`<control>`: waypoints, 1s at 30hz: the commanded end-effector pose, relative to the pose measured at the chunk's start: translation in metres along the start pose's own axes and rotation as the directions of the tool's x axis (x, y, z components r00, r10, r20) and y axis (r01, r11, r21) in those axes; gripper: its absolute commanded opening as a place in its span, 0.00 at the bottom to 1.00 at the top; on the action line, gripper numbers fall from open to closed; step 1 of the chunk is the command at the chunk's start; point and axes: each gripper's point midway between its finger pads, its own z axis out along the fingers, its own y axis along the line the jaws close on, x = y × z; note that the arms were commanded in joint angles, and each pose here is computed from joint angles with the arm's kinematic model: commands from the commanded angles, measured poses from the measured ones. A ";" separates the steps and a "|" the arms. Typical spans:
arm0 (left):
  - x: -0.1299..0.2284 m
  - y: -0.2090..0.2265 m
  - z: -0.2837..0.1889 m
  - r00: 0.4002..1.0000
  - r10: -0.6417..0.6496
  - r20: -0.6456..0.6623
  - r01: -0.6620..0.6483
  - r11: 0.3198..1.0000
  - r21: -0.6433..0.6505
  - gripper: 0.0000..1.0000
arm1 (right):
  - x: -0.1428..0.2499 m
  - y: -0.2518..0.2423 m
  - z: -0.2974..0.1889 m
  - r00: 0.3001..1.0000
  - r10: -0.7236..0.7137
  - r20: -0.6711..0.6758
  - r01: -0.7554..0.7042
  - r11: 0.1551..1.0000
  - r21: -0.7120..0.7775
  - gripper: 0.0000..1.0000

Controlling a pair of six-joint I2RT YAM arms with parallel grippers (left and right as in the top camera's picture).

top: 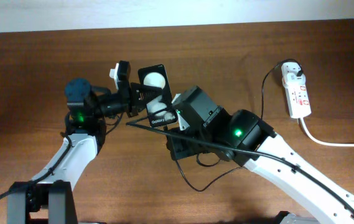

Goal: Plug charger to phone and switch on socket
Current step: 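Insert the cable plug into the phone's bottom port with the right gripper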

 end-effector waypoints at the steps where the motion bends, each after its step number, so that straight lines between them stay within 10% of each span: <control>1: 0.024 -0.013 0.002 0.988 0.074 -0.138 -0.069 0.997 0.040 0.00 | -0.021 -0.002 0.003 0.996 -0.007 0.086 0.005 1.000 0.022 0.04; 5: 0.028 -0.014 0.005 0.985 0.075 -0.155 -0.069 0.997 0.044 0.00 | -0.026 -0.007 0.002 0.993 -0.010 0.114 0.004 0.999 0.052 0.08; 8: 0.024 -0.013 0.005 0.988 0.073 -0.133 -0.069 0.997 0.039 0.00 | -0.023 -0.009 0.003 0.995 -0.008 0.102 0.002 0.998 0.060 0.48; 11: 0.014 -0.010 0.007 0.995 0.061 -0.073 -0.060 0.998 0.022 0.00 | -0.022 -0.009 0.004 0.995 -0.008 0.099 0.002 0.998 0.061 0.56; 22: 0.008 -0.002 0.007 0.999 -0.009 -0.036 0.008 1.000 -0.006 0.00 | -0.011 -0.008 0.022 0.997 -0.050 0.066 0.041 0.990 0.132 0.04; 30: 0.043 -0.009 0.013 0.975 0.010 -0.220 -0.003 0.999 0.033 0.00 | -0.035 0.008 0.020 0.984 -0.071 0.164 0.060 0.995 0.075 0.15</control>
